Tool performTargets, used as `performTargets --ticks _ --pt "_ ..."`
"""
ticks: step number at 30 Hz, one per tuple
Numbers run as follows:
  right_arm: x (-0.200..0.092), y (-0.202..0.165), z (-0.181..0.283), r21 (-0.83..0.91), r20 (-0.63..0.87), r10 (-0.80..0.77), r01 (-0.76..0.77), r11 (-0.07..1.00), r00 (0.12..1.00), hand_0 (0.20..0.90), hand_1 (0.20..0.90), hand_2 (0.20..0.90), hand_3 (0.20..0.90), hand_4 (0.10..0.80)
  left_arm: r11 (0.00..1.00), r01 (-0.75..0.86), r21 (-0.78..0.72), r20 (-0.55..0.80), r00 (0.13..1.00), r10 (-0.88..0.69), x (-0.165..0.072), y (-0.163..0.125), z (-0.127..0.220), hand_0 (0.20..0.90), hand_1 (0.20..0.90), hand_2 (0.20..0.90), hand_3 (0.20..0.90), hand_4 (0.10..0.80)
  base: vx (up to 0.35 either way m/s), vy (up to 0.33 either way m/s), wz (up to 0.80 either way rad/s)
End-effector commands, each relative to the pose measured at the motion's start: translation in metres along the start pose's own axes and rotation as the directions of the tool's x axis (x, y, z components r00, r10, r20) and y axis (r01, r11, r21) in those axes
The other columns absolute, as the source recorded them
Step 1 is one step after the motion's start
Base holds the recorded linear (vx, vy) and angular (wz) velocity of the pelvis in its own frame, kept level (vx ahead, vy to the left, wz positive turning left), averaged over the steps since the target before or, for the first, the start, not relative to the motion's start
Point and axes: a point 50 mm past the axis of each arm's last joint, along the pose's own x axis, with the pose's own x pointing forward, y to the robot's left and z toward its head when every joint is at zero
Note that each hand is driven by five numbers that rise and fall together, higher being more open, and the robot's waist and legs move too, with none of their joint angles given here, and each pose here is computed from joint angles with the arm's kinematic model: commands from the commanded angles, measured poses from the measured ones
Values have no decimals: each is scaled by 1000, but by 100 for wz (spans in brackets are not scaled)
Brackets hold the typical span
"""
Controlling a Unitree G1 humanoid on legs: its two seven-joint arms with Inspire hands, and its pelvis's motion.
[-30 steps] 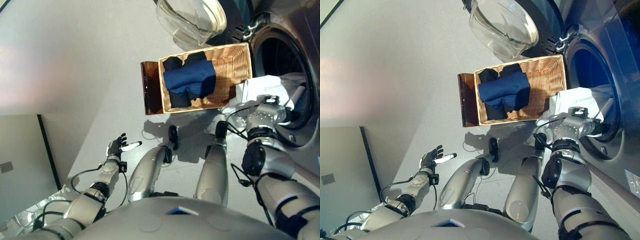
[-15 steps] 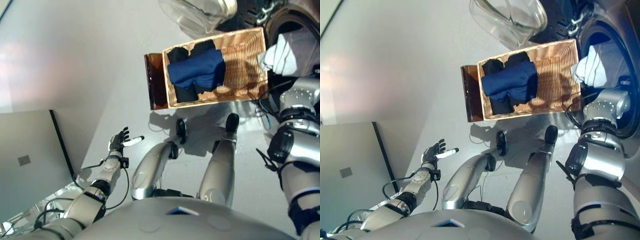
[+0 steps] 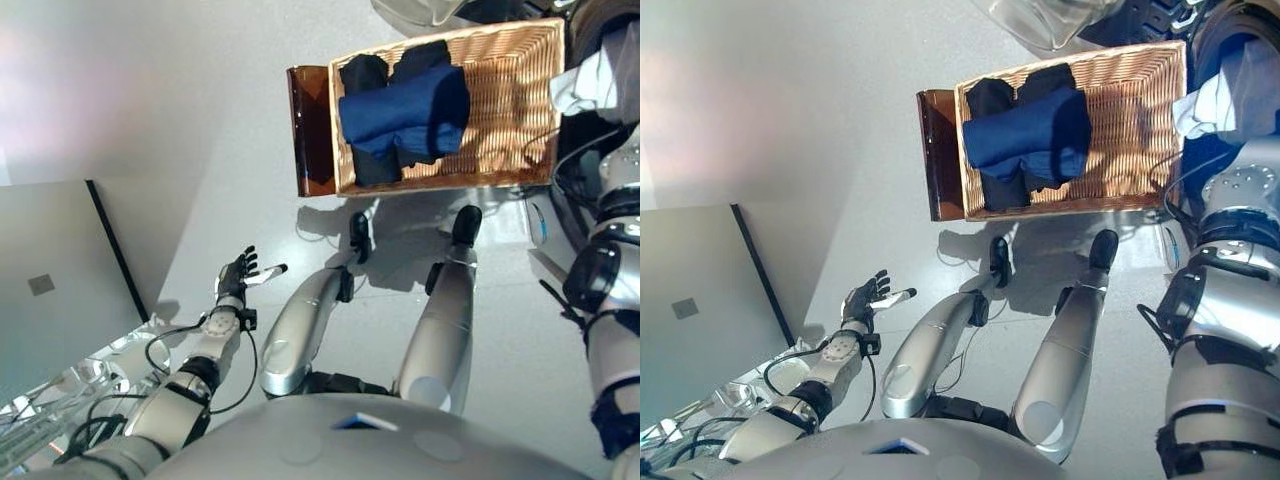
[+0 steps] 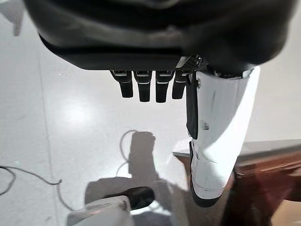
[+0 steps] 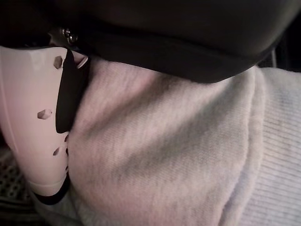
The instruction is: Pick up the clothes and place them into the washing machine
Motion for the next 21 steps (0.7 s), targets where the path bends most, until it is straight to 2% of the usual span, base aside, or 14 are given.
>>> performTargets --ticks 1,3,4,5,12,16,17,18,19,21 --pt "-16 90 123 47 448 299 -356 933 842 200 200 200 200 300 992 -118 53 -16 993 119 -10 40 -16 900 900 900 900 800 0 0 0" --pt "-14 87 115 27 429 291 -335 942 855 200 200 200 200 300 992 -117 57 -19 993 118 -10 39 -16 900 900 900 900 800 18 27 -3" --pt "-14 87 115 27 429 291 -334 942 855 225 225 225 225 318 991 -117 57 -19 993 118 -10 39 -16 900 900 900 900 800 27 38 -4" --pt "-9 82 104 -25 384 304 -319 947 872 900 900 900 900 800 991 -123 54 -25 992 124 -9 39 -16 900 900 900 900 800 0 0 0" --pt "0 65 65 -67 207 331 -324 944 921 900 900 900 900 800 993 -112 35 -64 991 114 -10 39 -22 900 900 900 900 800 2 4 -2" --pt "2 36 10 -249 -12 320 -313 917 947 900 900 900 900 800 993 -102 52 -111 988 107 -10 39 -29 900 900 900 900 800 -1 -4 -2" --pt "2 37 10 -248 -13 322 -315 916 947 900 900 900 900 800 993 -103 50 -110 988 108 -10 39 -28 900 900 900 900 800 0 0 0" --pt "-2 17 -17 -333 -120 307 -330 883 944 900 900 900 900 800 995 -85 59 -116 989 91 -10 36 -29 900 900 900 900 800 0 0 0" --pt "-2 17 -17 -333 -120 307 -330 883 944 900 900 900 900 800 995 -85 59 -116 989 91 -10 36 -29 900 900 900 900 800 -11 -13 -5" --pt "-13 -7 -51 -349 -239 271 -343 872 933 900 900 900 900 800 995 -71 75 -127 989 80 -10 34 -31 900 900 900 900 800 -3 -20 -5"
